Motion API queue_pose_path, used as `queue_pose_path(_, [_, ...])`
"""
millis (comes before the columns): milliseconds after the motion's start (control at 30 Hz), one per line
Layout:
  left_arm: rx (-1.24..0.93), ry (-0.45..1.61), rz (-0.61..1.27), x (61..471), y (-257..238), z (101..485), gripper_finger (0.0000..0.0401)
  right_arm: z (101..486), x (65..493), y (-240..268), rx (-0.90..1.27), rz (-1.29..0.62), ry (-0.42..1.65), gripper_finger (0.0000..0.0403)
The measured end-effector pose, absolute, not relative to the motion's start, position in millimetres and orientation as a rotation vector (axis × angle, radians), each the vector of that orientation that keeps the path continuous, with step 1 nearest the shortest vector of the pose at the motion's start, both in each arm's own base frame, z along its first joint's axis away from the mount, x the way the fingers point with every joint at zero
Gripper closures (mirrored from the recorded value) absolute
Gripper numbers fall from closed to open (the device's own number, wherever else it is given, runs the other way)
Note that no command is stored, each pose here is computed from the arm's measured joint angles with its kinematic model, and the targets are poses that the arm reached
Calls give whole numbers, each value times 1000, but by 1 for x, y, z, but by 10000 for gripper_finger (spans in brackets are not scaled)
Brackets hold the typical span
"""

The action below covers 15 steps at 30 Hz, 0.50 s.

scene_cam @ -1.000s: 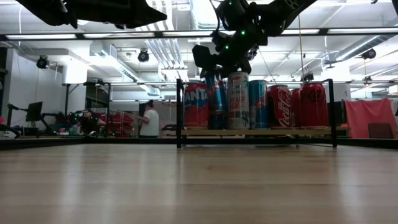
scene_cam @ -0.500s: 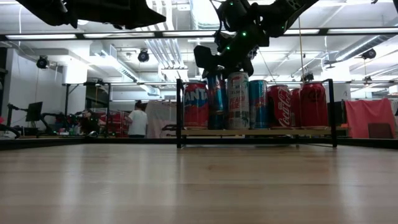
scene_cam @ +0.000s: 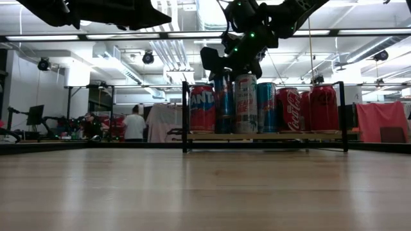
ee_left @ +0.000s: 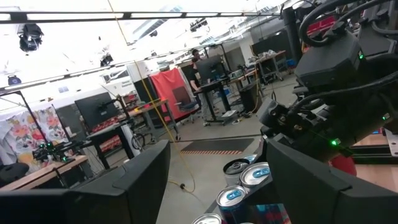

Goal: Place canned beverage on shelf
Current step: Put the blue soda can on the shelf

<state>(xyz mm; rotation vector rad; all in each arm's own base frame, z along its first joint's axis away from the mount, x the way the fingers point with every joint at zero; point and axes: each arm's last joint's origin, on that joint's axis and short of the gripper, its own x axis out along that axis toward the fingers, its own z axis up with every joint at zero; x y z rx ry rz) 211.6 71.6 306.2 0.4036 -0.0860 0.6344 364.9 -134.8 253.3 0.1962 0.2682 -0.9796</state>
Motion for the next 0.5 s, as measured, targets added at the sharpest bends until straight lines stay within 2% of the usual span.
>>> queue_pose_path(500, [403, -86, 635, 212, 72, 306, 149, 253, 365, -135, 194, -978, 271, 164])
